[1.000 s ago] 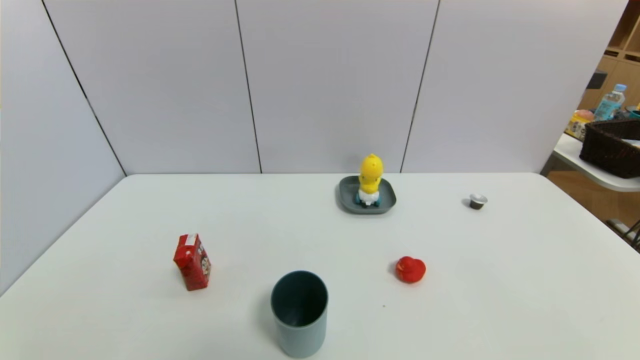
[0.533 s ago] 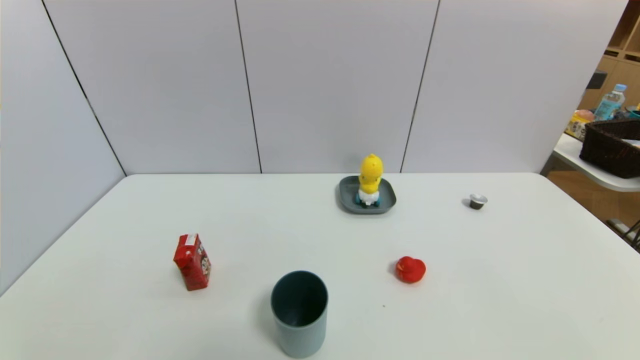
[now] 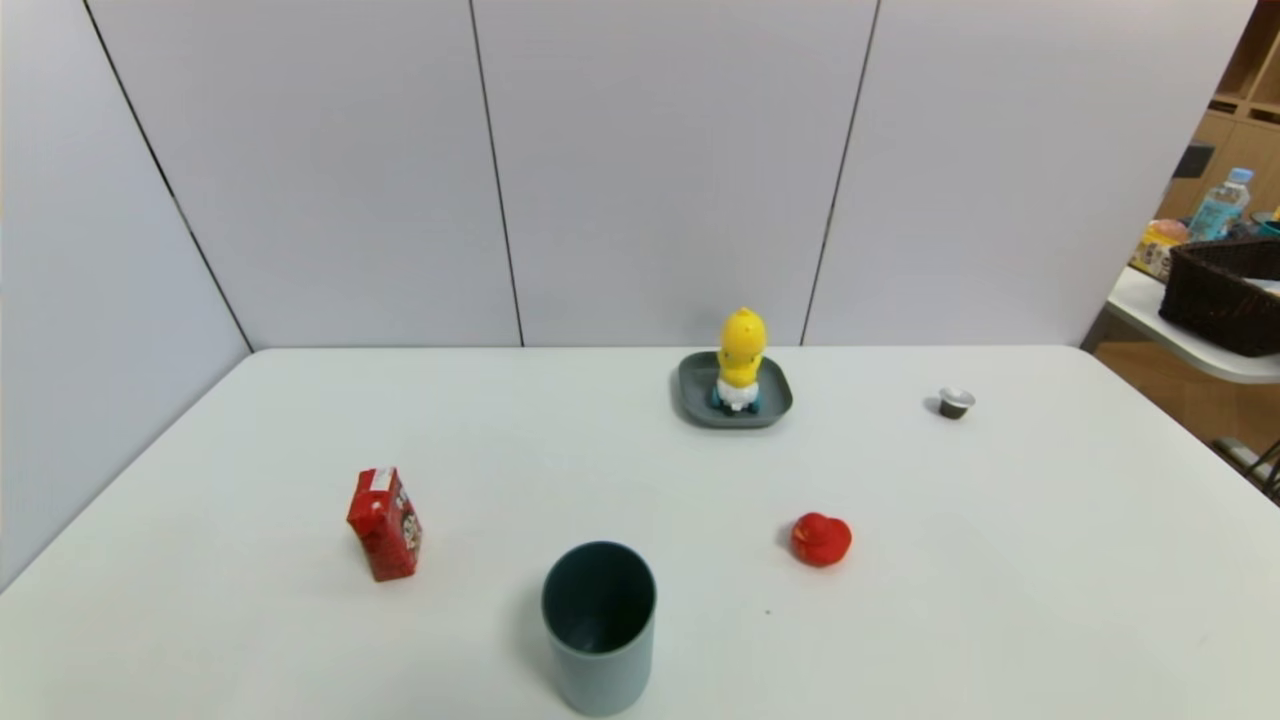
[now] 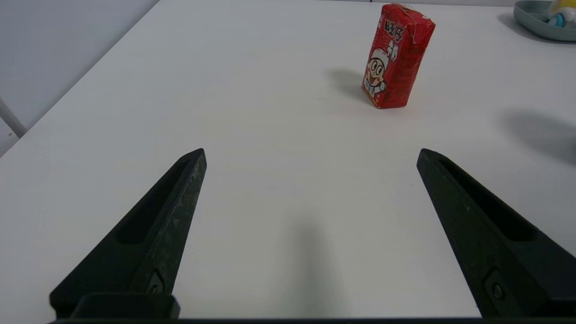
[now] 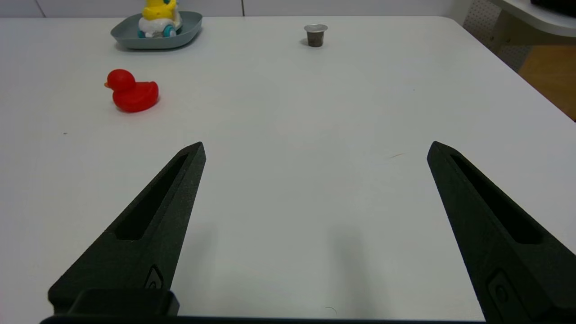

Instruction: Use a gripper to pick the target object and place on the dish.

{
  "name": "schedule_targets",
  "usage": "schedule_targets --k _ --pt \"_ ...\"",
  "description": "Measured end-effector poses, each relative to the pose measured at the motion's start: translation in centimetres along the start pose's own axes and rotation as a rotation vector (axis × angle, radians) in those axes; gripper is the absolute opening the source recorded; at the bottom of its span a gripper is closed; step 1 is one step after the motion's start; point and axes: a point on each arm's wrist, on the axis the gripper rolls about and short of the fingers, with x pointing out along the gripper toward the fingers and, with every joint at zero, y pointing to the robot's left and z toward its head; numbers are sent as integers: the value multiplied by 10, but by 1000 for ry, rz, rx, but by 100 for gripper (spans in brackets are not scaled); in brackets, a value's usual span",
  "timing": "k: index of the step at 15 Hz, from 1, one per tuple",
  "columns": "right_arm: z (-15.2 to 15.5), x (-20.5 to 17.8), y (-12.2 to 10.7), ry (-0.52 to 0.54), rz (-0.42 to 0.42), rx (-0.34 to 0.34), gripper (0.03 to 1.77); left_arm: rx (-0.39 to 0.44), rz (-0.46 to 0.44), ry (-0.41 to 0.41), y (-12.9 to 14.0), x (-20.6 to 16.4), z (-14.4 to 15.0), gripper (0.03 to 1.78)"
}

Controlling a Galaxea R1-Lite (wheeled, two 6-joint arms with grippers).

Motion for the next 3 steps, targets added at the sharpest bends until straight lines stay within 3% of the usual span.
schedule_targets --k 3 --pt "0 0 0 0 -1 1 171 0 0 0 0 0 0 169"
